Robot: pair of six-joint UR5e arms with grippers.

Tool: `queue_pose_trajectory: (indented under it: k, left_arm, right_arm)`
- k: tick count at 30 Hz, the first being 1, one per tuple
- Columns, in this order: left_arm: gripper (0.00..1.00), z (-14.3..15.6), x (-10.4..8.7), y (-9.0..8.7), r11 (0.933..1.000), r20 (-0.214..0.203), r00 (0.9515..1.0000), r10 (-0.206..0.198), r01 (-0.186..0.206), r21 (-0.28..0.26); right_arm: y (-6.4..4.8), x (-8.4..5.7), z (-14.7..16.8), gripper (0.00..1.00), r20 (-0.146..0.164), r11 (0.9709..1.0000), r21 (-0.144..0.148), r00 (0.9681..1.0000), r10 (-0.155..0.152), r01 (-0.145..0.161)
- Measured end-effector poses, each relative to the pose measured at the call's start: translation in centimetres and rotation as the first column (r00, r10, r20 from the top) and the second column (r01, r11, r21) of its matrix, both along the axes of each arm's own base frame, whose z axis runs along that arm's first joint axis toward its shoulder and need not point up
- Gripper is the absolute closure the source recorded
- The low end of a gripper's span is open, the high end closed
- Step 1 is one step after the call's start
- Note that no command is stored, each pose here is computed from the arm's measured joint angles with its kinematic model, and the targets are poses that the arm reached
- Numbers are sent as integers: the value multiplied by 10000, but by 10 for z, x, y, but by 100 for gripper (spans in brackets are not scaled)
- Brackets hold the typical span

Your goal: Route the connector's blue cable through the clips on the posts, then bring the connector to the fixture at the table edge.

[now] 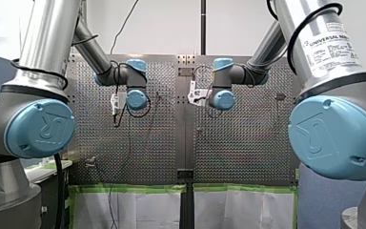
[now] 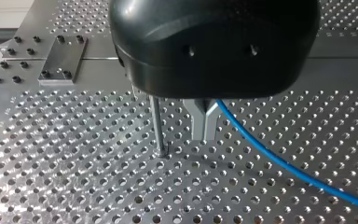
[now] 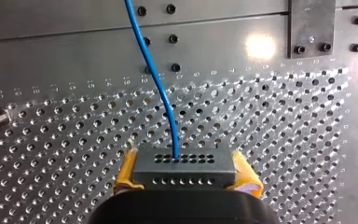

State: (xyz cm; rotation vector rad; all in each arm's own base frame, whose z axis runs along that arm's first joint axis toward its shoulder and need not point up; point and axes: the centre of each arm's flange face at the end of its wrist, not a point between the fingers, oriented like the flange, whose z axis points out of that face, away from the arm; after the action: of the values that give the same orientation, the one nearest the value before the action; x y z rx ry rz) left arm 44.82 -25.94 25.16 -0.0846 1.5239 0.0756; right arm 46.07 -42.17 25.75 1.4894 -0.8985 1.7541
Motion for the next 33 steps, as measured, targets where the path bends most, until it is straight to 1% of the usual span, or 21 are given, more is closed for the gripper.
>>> queue_pose_trajectory:
  k: [5, 15, 23, 26, 30, 33]
  left_arm:
    - [100, 8, 11, -2, 10000, 96, 10000, 10, -9, -97]
    - [100, 18, 23, 0, 9998, 303, 9995, -73, 79, -201]
    - [100, 22, 30, 3, 9982, 452, 9983, -379, 400, -449]
    - [100, 20, 33, 4, 9976, 428, 9980, -475, 496, -479]
    - [100, 16, 37, 6, 9972, 405, 9978, -530, 550, -507]
    - [100, 14, 45, 7, 9969, 381, 9976, -579, 598, -505]
  right_arm:
    - [-2, -1, 0, 100, 25, 10000, -47, 10000, 1, -1]
    - [-10, -6, 0, 100, 37, 9999, -67, 9999, -113, 113]
    - [-13, -5, -8, 100, -13, 9999, 4, 9999, -131, 131]
    - [-14, -4, -11, 100, -35, 9999, 36, 9999, -140, 140]
    - [-16, -3, -12, 100, -17, 9999, 9, 9999, -134, 134]
    - [-17, -2, -10, 100, -5, 9999, -9, 9999, -130, 130]
